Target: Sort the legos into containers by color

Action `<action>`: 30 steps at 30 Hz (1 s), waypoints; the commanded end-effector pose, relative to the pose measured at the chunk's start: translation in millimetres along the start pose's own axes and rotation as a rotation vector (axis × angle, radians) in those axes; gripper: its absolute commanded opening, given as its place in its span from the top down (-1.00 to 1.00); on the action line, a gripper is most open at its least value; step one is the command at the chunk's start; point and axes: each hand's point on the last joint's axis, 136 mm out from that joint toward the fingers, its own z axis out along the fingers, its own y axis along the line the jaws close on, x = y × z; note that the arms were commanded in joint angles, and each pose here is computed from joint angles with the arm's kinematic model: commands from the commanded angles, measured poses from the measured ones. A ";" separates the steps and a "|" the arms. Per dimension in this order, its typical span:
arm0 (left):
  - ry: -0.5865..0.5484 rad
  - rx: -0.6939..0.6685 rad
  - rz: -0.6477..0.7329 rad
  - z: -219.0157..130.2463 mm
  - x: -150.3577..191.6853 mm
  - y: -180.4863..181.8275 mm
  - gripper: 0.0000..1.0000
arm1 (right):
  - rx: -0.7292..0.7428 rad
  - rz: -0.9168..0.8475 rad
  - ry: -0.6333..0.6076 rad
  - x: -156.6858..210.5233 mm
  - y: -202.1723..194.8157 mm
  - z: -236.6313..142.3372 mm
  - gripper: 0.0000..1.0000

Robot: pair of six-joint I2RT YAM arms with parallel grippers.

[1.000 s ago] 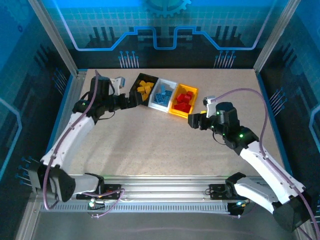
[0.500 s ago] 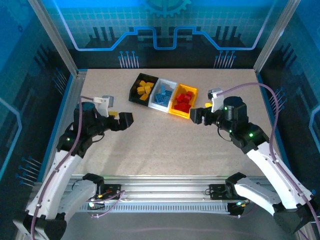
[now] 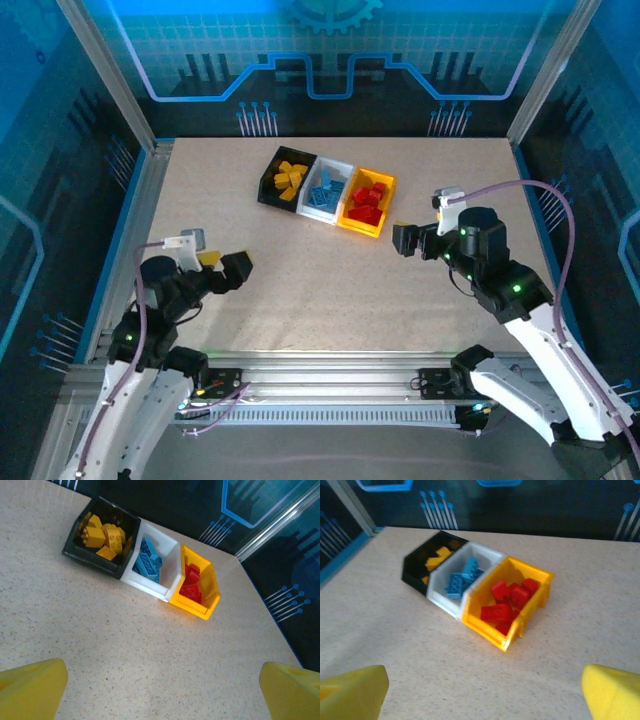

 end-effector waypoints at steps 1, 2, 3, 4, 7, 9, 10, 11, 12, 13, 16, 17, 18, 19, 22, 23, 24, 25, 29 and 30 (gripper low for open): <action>-0.016 -0.068 0.069 -3.6 3.6 14.5 -0.98 | 0.110 -0.058 0.000 13.3 -24.8 23.4 -1.00; -0.019 -0.089 0.088 -5.4 3.0 17.7 -0.98 | 0.131 -0.063 0.008 18.6 -31.2 31.9 -1.00; -0.027 -0.113 0.096 -7.1 0.7 21.0 -0.98 | 0.147 -0.066 0.014 22.1 -36.9 39.3 -1.00; -0.035 -0.138 0.099 -8.1 -1.4 24.8 -0.98 | 0.170 -0.064 0.022 25.8 -45.3 48.8 -1.00; -0.048 -0.194 0.133 -4.4 -2.0 37.1 -0.98 | 0.226 -0.061 0.064 39.8 -72.6 75.3 -1.00; -0.069 -0.211 0.140 0.2 -6.1 40.9 -0.98 | 0.263 -0.040 0.084 47.3 -92.2 90.6 -1.00; -0.080 -0.211 0.138 4.0 -9.3 41.2 -0.98 | 0.261 -0.037 0.088 49.9 -100.3 98.6 -1.00; -0.089 -0.202 0.144 7.9 -13.3 39.3 -0.98 | 0.271 -0.031 0.094 53.3 -110.3 105.8 -1.00; -0.085 -0.201 0.149 11.9 -14.6 39.0 -0.98 | 0.284 -0.022 0.098 56.1 -119.4 112.0 -1.00; -0.077 -0.209 0.157 15.7 -16.6 39.9 -0.98 | 0.293 -0.008 0.102 60.9 -129.2 119.5 -1.00; -0.037 -0.244 0.172 26.9 -17.6 45.6 -0.98 | 0.298 0.033 0.114 75.8 -150.1 138.8 -1.00; -0.030 -0.254 0.174 30.6 -17.9 47.9 -0.98 | 0.301 0.041 0.117 80.7 -156.1 144.5 -1.00; -0.029 -0.267 0.172 33.5 -18.5 50.9 -0.98 | 0.302 0.043 0.121 84.9 -159.1 148.8 -1.00; -0.038 -0.283 0.166 36.1 -20.5 54.3 -0.98 | 0.305 0.046 0.122 88.4 -162.5 152.7 -1.00; -0.073 -0.347 0.128 43.1 -24.6 69.6 -0.98 | 0.290 0.059 0.122 97.1 -163.9 164.6 -1.00; -0.087 -0.376 0.115 45.1 -25.6 76.8 -0.98 | 0.282 0.063 0.129 101.3 -163.6 167.6 -1.00; -0.099 -0.402 0.108 46.2 -27.7 82.8 -0.98 | 0.277 0.061 0.111 98.6 -162.9 170.3 -1.00; -0.114 -0.436 0.106 47.2 -29.9 90.6 -0.98 | 0.273 0.061 0.105 99.3 -162.6 172.2 -1.00; -0.166 -0.539 0.150 57.0 -40.1 115.5 -0.98 | 0.255 0.031 0.111 100.3 -157.6 176.0 -1.00; -0.169 -0.549 0.171 61.3 -40.9 119.9 -0.98 | 0.249 0.027 0.110 100.2 -156.2 176.2 -1.00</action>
